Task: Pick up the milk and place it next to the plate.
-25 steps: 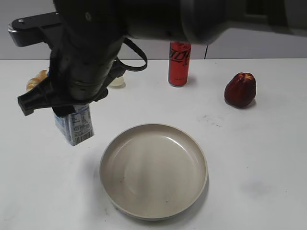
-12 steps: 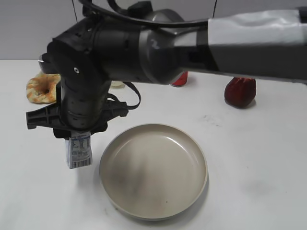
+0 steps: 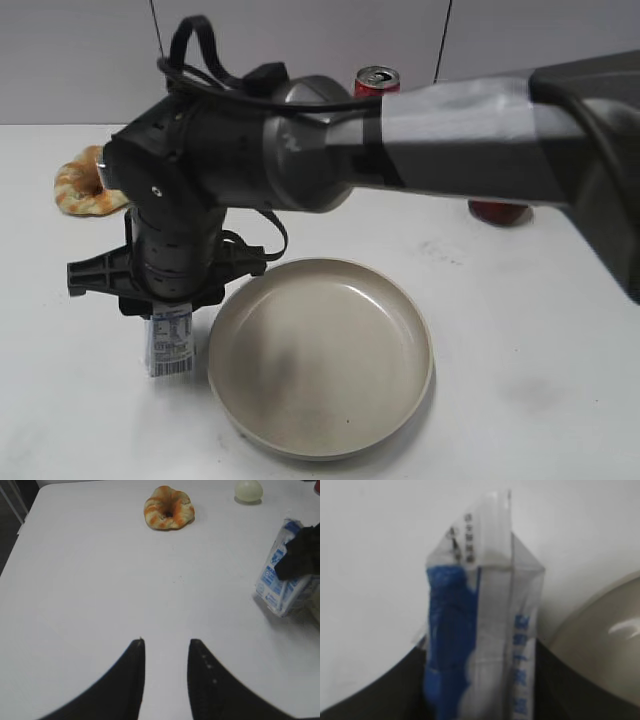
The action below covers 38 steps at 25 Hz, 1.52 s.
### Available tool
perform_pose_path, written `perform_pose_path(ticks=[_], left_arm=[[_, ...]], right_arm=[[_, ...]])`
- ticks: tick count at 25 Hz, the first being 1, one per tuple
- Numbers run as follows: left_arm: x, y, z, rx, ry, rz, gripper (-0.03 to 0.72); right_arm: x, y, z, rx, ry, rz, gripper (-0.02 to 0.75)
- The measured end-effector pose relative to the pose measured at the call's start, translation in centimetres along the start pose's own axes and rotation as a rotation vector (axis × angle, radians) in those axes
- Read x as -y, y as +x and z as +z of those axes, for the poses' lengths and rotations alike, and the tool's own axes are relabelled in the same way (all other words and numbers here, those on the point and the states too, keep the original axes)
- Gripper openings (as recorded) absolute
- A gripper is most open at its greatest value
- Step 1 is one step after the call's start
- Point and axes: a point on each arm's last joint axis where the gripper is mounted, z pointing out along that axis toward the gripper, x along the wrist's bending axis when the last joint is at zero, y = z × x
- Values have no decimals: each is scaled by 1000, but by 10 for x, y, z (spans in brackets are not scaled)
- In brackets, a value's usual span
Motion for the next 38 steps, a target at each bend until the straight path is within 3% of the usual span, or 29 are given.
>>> perform_pose_path(ticks=[3,8,10,15,21,28,33,38], left_arm=[[0,0,0,0,0,0,228],[0,0,0,0,0,0,229],[0,0,0,0,0,0,229],[0,0,0,0,0,0,229],[0,0,0,0,0,0,229],[0,0,0,0,0,0,229],[0,0,0,0,0,0,229],[0,0,0,0,0,0,229]], right_arm=[[2,-2,8,9,14,4,333],[0,3,7,-35,-5,24,584],[-1,3,7,-36,-7,16,635],[-15,10,-16,-2,-47,-144,657],[-53,3,-83,18,-43,-322,652],[-98,-57,-138,14,-4,-345,619],[-125,-123,-153,23,-7,-247,594],[-109,-197,-153,74,96,-134,592]])
